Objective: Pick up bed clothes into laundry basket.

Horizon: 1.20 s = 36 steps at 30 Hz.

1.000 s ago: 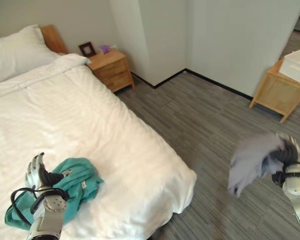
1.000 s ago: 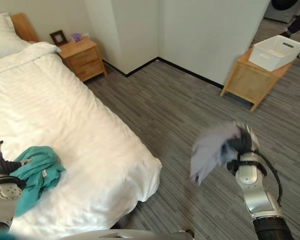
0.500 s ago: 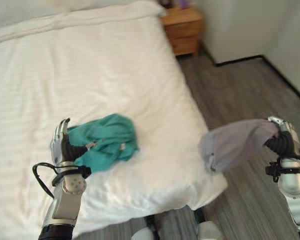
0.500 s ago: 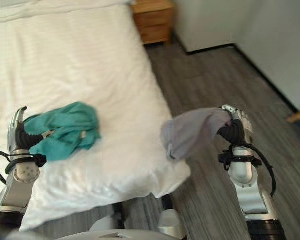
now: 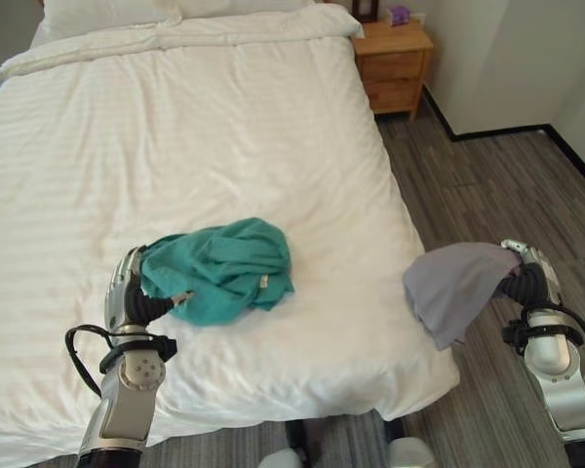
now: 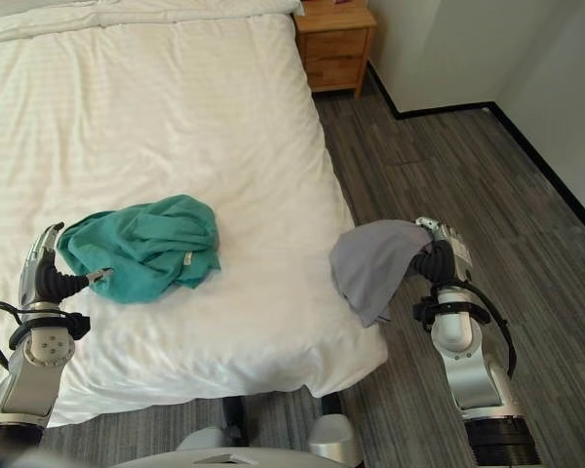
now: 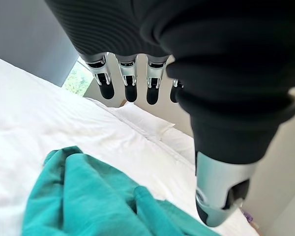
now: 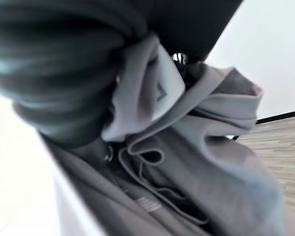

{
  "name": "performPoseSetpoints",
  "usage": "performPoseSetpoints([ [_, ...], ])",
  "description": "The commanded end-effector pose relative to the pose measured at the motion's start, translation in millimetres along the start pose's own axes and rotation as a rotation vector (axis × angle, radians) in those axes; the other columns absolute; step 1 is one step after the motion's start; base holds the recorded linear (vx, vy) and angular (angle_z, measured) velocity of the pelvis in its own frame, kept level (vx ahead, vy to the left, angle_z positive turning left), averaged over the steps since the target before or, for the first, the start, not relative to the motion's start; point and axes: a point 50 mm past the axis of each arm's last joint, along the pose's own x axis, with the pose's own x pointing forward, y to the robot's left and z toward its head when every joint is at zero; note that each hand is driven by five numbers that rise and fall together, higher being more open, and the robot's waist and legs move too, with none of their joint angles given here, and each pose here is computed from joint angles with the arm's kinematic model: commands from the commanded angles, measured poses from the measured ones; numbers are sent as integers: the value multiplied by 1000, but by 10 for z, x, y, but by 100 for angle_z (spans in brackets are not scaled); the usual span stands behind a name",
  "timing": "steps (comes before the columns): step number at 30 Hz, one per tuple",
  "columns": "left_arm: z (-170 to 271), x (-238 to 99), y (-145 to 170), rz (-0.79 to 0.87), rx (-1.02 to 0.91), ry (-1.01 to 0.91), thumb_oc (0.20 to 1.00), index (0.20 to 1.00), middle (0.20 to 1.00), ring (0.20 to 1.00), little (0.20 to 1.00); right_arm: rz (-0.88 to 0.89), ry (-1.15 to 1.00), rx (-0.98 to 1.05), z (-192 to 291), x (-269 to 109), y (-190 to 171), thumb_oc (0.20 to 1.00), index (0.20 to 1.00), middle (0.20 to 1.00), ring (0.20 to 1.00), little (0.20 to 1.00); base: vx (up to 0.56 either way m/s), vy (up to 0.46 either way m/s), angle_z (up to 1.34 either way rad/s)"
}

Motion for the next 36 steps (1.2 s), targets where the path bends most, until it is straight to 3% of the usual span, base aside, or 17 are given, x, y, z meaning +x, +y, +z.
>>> performPoseSetpoints([
  [1,105,201,135,60,74,-64,1000,1000,1000,1000,1000,-73,-148,33,296,117,-96,200,200,200,200,200,-37,-23,-8],
  [7,72,322,-37,20,130,-27,1000,1000,1000,1000,1000,-70,-211,89,438,167,-70,200,200,200,200,200,-85,-11,-14],
  [15,173,502,34,25,273,-56,1000,1000,1000,1000,1000,-114,-247,126,533,195,-123,200,200,200,200,200,-83,-15,-11],
  [16,164,533,16,-15,355,-67,410,410,410,410,410,-117,-249,126,542,205,-123,200,200,200,200,200,-39,0,-3],
  [17,137,544,19,-19,391,-63,206,206,206,206,206,-115,-253,126,548,205,-118,200,200,200,200,200,-40,2,-2],
  [25,169,588,206,73,364,-72,200,200,200,200,200,-82,-217,121,428,99,-86,200,200,200,200,200,7,2,-1],
  [32,425,359,418,243,97,-243,200,200,200,200,200,-77,-200,65,324,-27,-172,200,200,200,200,200,87,34,4],
  [33,601,481,546,310,-25,-303,200,200,200,200,200,-77,-238,57,383,10,-208,200,200,200,200,200,138,94,9],
  [36,760,628,538,317,-90,-341,200,200,200,200,200,-98,-250,32,378,71,-241,200,200,200,200,200,115,98,2],
])
